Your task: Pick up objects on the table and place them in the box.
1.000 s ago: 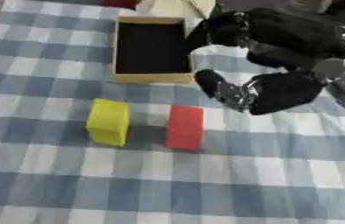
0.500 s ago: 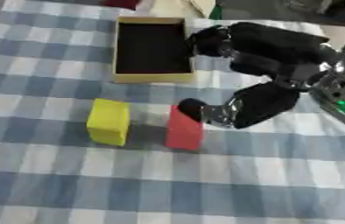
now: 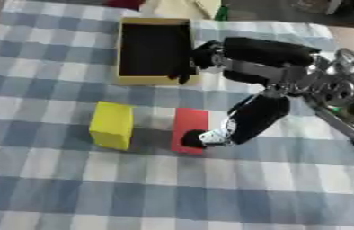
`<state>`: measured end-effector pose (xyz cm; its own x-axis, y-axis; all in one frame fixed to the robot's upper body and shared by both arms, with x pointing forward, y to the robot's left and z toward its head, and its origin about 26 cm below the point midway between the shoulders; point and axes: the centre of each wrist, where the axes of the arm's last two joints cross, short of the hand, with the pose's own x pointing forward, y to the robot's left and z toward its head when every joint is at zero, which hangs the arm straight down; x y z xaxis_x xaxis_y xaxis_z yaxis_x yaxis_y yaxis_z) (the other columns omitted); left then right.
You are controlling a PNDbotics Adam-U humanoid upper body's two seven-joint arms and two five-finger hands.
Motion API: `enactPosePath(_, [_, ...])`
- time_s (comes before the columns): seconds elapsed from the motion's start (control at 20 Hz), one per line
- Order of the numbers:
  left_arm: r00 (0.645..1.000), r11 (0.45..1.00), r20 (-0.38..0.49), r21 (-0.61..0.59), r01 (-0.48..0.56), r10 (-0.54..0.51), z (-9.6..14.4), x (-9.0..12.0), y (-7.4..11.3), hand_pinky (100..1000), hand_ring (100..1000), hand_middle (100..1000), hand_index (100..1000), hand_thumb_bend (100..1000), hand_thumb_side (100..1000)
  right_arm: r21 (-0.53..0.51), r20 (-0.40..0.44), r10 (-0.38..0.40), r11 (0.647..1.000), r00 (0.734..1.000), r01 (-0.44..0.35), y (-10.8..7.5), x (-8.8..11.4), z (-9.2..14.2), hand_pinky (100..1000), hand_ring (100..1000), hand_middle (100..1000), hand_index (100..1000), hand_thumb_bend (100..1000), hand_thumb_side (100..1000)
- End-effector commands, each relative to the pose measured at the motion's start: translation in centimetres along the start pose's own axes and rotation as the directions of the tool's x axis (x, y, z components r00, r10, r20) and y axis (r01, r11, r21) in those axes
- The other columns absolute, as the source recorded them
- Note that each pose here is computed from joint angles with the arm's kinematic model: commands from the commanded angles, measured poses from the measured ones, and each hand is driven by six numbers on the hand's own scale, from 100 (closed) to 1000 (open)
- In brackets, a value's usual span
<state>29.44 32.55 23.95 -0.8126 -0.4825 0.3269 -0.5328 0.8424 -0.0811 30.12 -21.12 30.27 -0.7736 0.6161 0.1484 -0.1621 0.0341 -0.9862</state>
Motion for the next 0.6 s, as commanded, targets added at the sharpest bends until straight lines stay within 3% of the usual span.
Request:
enactPosePath(0.05, [0.999, 1.0, 0.032, -0.016, 0.001, 0.0, -0.75, 0.53, 0.16, 655, 686, 657, 895, 155, 914, 0.001, -0.016, 0.023, 1.0, 1.0, -0.023, -0.71, 0.49, 0.22, 872, 893, 727, 878, 482, 447])
enactPosePath(0.6, [1.0, 1.0, 0.031, -0.019, -0.001, 0.001, -0.7, 0.52, 0.12, 655, 684, 655, 895, 141, 907, 0.034, -0.079, 0.052, 0.998, 0.995, -0.05, -0.19, 0.84, -0.38, 883, 916, 736, 881, 459, 401])
